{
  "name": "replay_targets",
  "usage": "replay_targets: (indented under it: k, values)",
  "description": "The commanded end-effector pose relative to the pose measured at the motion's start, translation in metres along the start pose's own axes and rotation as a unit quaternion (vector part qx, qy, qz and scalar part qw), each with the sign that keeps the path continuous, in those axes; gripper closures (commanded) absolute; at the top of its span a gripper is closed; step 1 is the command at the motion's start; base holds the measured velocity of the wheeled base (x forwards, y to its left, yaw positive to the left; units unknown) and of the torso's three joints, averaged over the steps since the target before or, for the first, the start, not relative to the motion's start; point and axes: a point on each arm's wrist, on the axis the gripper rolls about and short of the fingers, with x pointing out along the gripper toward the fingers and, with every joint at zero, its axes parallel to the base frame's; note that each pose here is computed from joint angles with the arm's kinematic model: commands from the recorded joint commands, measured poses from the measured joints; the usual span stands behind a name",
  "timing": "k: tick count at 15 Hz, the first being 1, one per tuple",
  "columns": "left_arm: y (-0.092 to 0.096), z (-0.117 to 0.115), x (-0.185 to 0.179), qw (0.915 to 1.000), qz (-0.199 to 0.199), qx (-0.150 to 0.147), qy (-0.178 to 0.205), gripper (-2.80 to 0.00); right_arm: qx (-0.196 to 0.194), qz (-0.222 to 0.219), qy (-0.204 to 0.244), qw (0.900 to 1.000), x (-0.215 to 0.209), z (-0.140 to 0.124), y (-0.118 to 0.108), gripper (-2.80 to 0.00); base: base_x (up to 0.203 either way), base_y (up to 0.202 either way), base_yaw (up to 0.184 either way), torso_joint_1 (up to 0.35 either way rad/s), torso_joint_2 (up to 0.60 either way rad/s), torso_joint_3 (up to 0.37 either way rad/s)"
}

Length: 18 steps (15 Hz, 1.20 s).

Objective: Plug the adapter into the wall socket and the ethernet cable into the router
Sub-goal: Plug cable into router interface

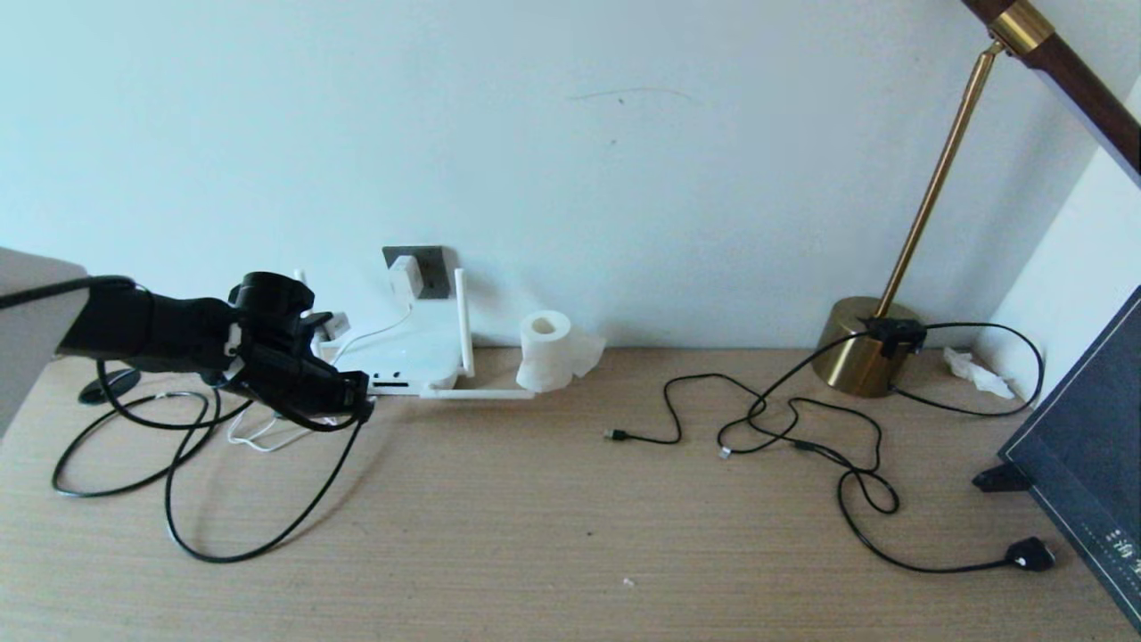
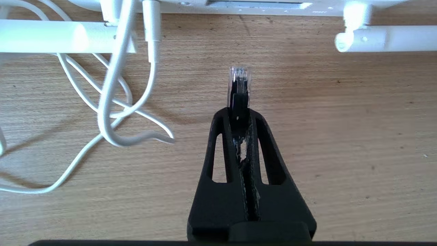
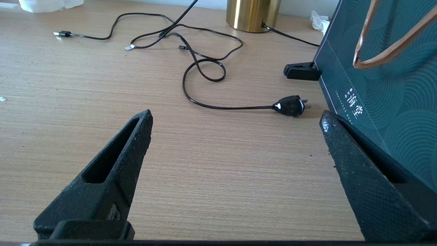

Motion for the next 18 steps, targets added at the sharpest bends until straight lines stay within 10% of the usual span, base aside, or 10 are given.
replay_targets:
  k: [1, 18]
  values:
    - [0.0019, 0.0007, 0.0006, 1.0, 0.001, -0.002, -0.001, 0.0, 0.0, 0.0, 0.001, 1.0, 0.0001, 0.0, 0.0, -2.8, 0.0, 0.0, 0.0, 0.0, 0.0, 0.0]
    - [0.002, 0.0036, 0.0018, 1.0, 0.001, -0.007, -0.001, 0.0, 0.0, 0.0, 0.0, 1.0, 0.0001, 0.0, 0.0, -2.8, 0.0, 0.0, 0.0, 0.0, 0.0, 0.0]
